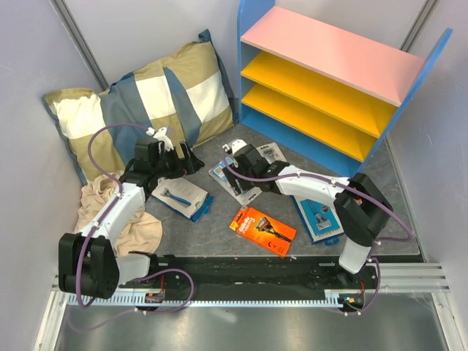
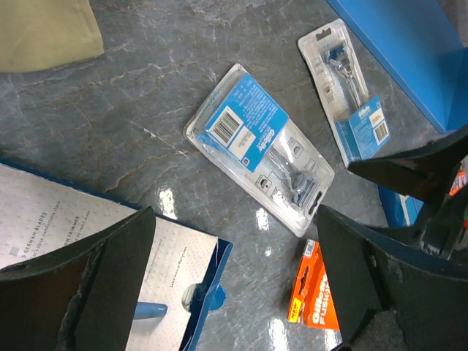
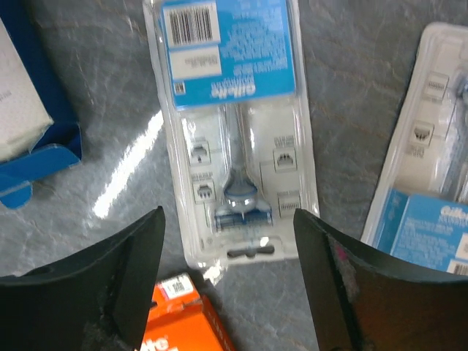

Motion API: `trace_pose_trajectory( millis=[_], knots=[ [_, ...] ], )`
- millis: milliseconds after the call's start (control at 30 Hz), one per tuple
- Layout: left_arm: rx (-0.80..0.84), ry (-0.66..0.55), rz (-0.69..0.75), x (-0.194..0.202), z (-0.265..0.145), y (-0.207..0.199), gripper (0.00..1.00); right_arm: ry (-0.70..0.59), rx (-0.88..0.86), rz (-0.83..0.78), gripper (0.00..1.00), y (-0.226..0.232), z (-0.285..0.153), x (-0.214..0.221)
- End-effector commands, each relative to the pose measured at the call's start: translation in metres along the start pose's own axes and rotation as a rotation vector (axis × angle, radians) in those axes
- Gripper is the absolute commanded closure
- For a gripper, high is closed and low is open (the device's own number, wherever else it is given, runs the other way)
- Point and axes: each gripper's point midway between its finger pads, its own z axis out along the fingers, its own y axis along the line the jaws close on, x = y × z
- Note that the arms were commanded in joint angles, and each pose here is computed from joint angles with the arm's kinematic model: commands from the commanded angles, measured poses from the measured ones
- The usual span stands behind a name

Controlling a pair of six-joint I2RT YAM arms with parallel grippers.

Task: Place and organize the shaving razors onto the shelf

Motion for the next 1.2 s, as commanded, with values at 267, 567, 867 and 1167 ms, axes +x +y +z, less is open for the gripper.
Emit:
trace_pose_trajectory(
  millis=[267,567,867,1167],
  knots=[
    [0.032,0.053,-0.047,0.019,0.001,-0.001,0.03,-0.091,-0.047,-0.012,0.35,0.018,0.038,-0.035],
    [0.019,0.056,-0.041,0.017,0.001,0.000,0.04,-0.045,0.003,-0.020,0.65,0.013,0.066,-0.019],
    [0.019,0.060,-0.045,0.016,0.001,-0.001,0.04,0.033,0.065,-0.028,0.68,0.003,0.091,0.013],
    [0.027,0.061,-0.043,0.012,-0.002,-0.005,0.04,0.019,0.058,-0.027,0.92,0.002,0.080,0.006]
  ],
)
